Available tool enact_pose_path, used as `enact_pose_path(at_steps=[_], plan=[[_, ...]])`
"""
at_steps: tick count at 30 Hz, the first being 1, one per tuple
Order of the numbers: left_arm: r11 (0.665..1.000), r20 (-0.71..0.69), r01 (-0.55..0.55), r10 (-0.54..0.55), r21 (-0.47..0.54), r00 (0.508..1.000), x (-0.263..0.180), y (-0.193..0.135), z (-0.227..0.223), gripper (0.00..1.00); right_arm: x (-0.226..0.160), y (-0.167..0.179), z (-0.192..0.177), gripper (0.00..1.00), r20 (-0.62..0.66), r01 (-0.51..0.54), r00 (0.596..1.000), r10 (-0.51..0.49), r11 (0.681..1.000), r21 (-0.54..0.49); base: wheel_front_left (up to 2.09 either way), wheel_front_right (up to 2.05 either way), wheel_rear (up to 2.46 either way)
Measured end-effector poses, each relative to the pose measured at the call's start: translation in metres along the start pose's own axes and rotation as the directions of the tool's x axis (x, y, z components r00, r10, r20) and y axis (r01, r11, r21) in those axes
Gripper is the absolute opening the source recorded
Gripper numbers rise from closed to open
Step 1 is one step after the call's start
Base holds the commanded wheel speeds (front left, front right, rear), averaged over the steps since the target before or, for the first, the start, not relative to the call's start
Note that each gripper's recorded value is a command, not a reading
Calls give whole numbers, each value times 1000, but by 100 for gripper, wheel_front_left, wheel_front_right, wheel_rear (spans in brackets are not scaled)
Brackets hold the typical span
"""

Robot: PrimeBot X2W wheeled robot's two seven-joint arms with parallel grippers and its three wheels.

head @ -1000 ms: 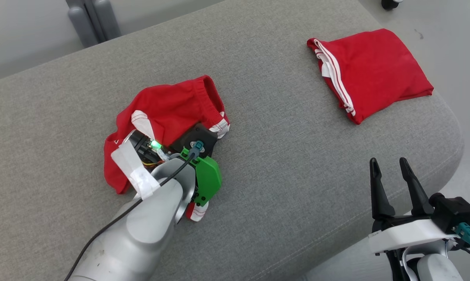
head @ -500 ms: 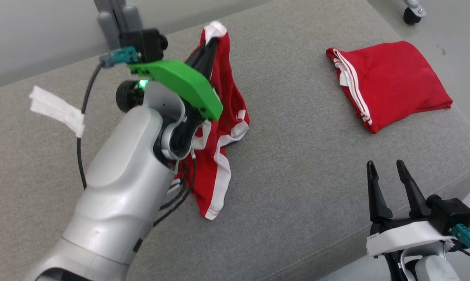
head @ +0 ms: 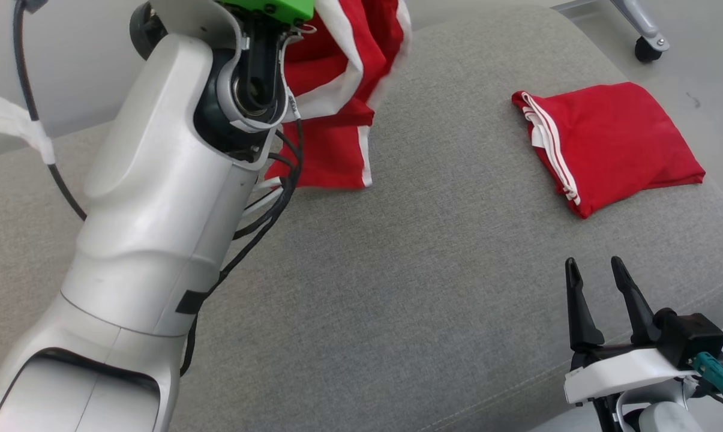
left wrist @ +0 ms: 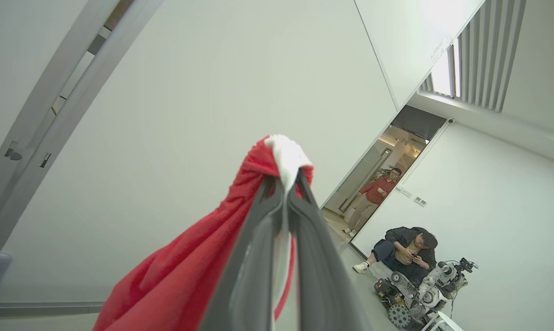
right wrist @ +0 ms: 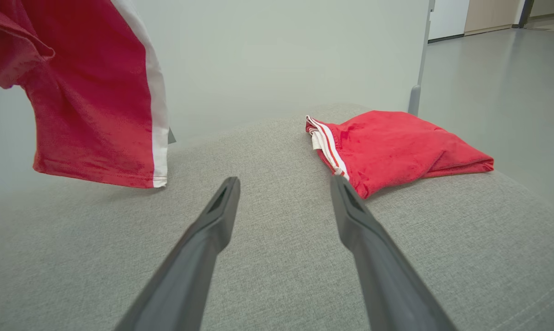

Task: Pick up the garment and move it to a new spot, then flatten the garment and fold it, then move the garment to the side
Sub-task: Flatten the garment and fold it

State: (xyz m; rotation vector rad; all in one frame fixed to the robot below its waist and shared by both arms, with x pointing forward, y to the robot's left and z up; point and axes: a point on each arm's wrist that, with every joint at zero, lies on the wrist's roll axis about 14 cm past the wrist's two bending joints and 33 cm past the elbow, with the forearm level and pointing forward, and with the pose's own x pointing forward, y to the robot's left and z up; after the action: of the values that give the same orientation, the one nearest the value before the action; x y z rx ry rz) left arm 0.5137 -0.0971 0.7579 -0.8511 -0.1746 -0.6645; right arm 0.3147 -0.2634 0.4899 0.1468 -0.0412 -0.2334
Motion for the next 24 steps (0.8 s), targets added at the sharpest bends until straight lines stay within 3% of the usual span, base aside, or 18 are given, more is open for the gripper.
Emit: enact_pose_path(at_steps=[4,9,14,18,22,24], plan=[[996,98,-63,69,-64,993,-6,10,24,0,-1,5,-2,100,-6,-18,1000,18,1000,-3,0,0,0],[977,118,-193,203,-91,972,-42,57,20,0,2,14,-3,100,-7,-46,999,46,999,-5,0,0,0],[904,93,-422,427,-69,900,-110,134,-4,0,6,22,-8,100,-21,-71,997,71,997,-4,0,0,0],[819,123,-572,572,-33,811,-165,186,-4,0,11,27,-14,100,-37,-89,995,88,996,-12,0,0,0],[731,127,-681,678,-25,724,-223,222,-7,0,17,36,-20,100,-56,-117,992,116,993,-17,0,0,0],[706,103,-708,704,18,703,-248,230,-18,0,19,39,-23,100,-63,-127,990,126,992,-19,0,0,0]])
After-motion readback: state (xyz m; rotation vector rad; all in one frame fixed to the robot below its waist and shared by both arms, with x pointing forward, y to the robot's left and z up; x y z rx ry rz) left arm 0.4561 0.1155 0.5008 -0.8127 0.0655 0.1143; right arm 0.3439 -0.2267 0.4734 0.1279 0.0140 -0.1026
